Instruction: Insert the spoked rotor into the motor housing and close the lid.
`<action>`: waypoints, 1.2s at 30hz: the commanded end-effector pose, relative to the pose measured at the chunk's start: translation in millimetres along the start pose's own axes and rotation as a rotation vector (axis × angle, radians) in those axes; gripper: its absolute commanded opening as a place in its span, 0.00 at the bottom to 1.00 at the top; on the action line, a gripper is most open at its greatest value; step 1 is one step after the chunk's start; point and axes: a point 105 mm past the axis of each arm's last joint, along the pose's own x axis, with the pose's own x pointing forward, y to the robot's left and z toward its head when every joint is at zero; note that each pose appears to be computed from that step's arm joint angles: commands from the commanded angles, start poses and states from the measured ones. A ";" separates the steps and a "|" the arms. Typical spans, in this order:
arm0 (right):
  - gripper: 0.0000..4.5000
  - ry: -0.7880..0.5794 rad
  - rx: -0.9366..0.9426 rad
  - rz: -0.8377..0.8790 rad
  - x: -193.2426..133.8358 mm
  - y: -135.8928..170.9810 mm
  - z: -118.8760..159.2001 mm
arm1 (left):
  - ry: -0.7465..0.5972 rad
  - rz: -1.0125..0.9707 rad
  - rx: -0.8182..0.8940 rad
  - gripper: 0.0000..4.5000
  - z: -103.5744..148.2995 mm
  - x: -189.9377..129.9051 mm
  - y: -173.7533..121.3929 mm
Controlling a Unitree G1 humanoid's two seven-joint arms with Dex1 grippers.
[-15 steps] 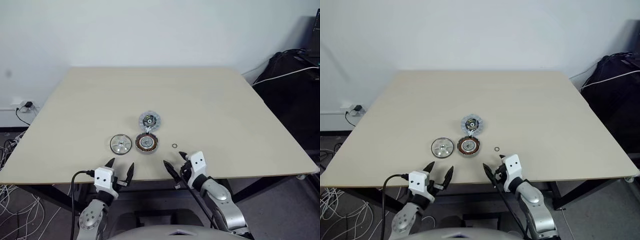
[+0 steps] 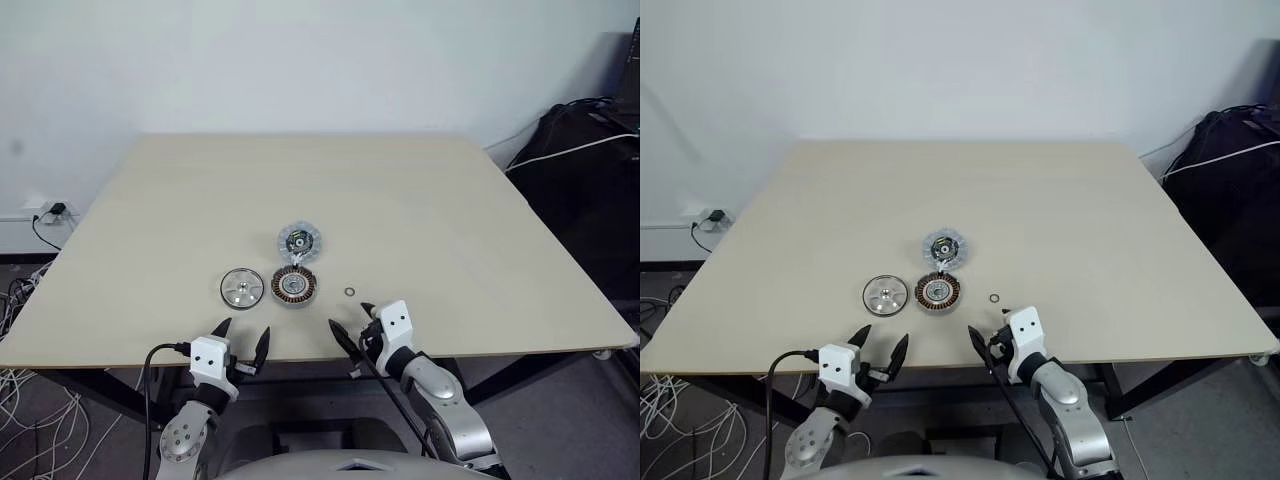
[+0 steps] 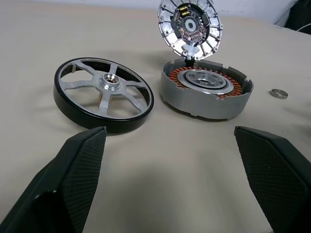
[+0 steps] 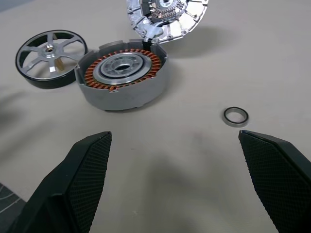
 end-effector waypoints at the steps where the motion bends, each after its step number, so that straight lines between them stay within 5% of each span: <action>1: 1.00 -0.047 -0.040 0.006 2.1 0.1 16.8 | -0.038 -0.005 -0.003 0.99 6.7 2.3 -3.2; 16: 1.00 -0.007 -0.047 -0.162 34.9 -20.5 28.8 | -0.040 -0.009 -0.010 0.99 9.3 8.8 -7.4; 36: 1.00 0.062 -0.014 -0.190 69.8 -32.8 16.9 | -0.065 -0.009 -0.010 0.99 54.7 1.7 -45.5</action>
